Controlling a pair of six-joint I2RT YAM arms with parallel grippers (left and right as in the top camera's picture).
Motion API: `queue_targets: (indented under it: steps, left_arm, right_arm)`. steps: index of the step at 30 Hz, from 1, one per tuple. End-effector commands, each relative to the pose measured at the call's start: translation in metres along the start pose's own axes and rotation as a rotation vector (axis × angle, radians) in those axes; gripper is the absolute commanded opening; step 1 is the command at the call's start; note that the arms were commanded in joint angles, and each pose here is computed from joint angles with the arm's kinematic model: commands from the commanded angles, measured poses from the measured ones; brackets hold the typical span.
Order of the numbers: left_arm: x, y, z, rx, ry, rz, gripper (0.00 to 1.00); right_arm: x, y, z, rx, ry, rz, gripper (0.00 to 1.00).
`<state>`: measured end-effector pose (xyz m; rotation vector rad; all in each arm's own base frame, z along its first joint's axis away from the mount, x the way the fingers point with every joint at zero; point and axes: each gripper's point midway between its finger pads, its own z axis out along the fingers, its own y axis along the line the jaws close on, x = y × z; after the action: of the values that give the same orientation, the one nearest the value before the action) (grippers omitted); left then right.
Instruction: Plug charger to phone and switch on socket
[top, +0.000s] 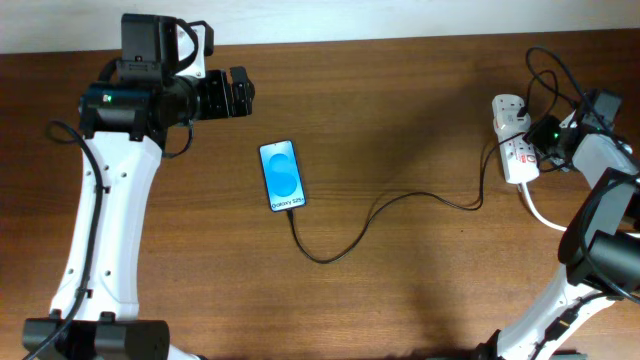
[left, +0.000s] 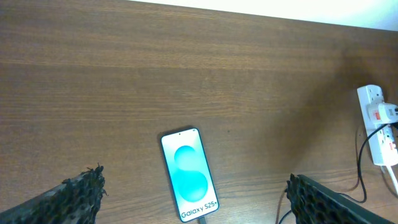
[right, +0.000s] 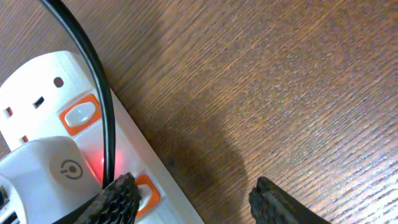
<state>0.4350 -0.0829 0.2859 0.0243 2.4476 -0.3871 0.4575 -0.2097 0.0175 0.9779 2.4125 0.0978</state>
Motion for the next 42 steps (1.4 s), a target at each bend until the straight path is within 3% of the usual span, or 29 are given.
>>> queue_targets:
  steps: [1, 5, 9, 12, 24, 29, 31, 33, 35, 39, 42]
  left_arm:
    - [-0.004, 0.002, -0.005, -0.008, -0.016, -0.003, 0.99]
    - [-0.004, 0.002, -0.005, -0.008, -0.016, -0.003, 0.99]
    - [-0.004, 0.002, -0.005, -0.008, -0.016, -0.003, 0.99]
    - [-0.004, 0.002, -0.005, -0.008, -0.016, -0.003, 0.99]
    - [-0.004, 0.002, -0.005, -0.008, -0.016, -0.003, 1.0]
    - [-0.004, 0.002, -0.005, -0.008, -0.016, -0.003, 0.99]
    - [-0.004, 0.002, -0.005, -0.008, -0.016, -0.003, 0.99]
    - [-0.004, 0.002, -0.005, -0.008, -0.016, -0.003, 0.99]
    - [-0.004, 0.002, -0.005, -0.008, -0.016, -0.003, 0.99]
    - [-0.004, 0.002, -0.005, -0.008, -0.016, -0.003, 0.99]
    - [-0.004, 0.002, -0.005, -0.008, -0.016, -0.003, 0.99]
  right_arm:
    - [0.028, -0.023, 0.014, 0.1, 0.074, -0.024, 0.62]
    - [0.028, -0.02, 0.017, 0.083, 0.077, -0.025, 0.62]
    - [0.023, 0.016, 0.017, -0.121, 0.065, -0.096, 0.62]
    - [0.027, 0.021, 0.016, -0.155, 0.083, -0.114, 0.61]
    - [0.058, 0.021, 0.019, -0.131, 0.188, -0.117, 0.61]
    - [0.048, 0.015, 0.019, -0.109, 0.156, -0.108, 0.62]
    - [0.032, 0.007, 0.013, -0.1, 0.134, -0.059, 0.67]
    - [-0.028, -0.012, -0.055, -0.082, 0.049, 0.032, 0.68]
    - [-0.046, -0.013, -0.094, -0.084, -0.005, 0.041, 0.68]
    - [-0.056, 0.01, -0.179, -0.153, -0.1, 0.012, 0.72]
    - [-0.042, 0.048, -0.234, -0.345, -0.112, -0.122, 0.72]
